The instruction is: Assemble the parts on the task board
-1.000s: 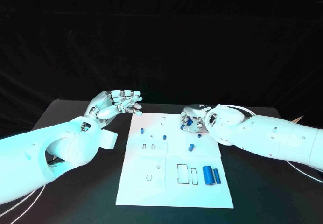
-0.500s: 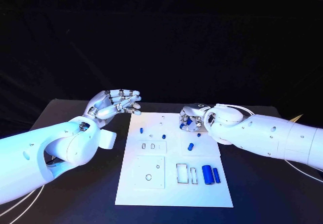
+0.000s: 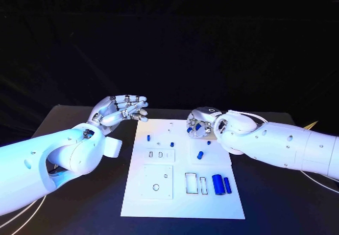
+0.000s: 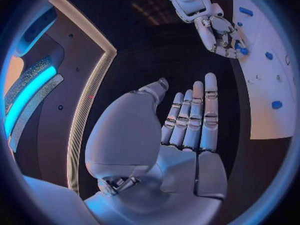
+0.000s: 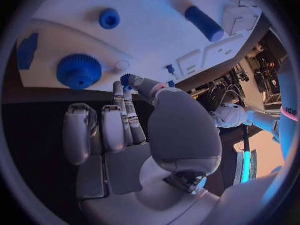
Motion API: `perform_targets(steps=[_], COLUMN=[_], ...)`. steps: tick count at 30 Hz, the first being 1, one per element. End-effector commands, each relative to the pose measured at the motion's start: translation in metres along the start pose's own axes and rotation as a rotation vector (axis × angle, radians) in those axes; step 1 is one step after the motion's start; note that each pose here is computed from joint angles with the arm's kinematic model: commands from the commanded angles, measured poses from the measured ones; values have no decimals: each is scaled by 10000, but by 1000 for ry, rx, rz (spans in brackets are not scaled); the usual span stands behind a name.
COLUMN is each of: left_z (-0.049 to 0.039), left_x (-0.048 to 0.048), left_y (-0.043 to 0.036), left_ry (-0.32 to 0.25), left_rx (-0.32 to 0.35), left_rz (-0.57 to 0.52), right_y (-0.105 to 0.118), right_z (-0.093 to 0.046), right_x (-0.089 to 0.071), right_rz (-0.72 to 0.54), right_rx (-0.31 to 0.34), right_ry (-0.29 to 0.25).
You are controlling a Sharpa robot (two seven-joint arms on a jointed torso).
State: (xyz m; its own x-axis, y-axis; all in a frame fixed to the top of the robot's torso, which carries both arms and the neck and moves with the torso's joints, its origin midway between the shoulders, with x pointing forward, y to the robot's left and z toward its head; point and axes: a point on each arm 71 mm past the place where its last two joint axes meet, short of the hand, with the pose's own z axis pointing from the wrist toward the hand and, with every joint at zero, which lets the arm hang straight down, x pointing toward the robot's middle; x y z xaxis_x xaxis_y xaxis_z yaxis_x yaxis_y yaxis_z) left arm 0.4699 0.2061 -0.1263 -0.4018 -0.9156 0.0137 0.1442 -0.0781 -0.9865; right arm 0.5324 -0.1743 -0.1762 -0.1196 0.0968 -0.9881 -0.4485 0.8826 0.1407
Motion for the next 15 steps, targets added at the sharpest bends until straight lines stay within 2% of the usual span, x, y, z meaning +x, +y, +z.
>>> perform_targets(steps=[1, 6, 15], left_z=[9, 15, 24], left_x=[14, 10, 44], left_y=[-15, -11, -12], left_ry=[17, 17, 23], left_rx=[9, 8, 10], left_rz=[-7, -7, -13], right_y=[61, 157, 285], right_z=[25, 110, 279], right_x=[-89, -151, -174], right_rz=[-6, -9, -17], right_rx=[9, 3, 3], right_ry=[-80, -118, -145])
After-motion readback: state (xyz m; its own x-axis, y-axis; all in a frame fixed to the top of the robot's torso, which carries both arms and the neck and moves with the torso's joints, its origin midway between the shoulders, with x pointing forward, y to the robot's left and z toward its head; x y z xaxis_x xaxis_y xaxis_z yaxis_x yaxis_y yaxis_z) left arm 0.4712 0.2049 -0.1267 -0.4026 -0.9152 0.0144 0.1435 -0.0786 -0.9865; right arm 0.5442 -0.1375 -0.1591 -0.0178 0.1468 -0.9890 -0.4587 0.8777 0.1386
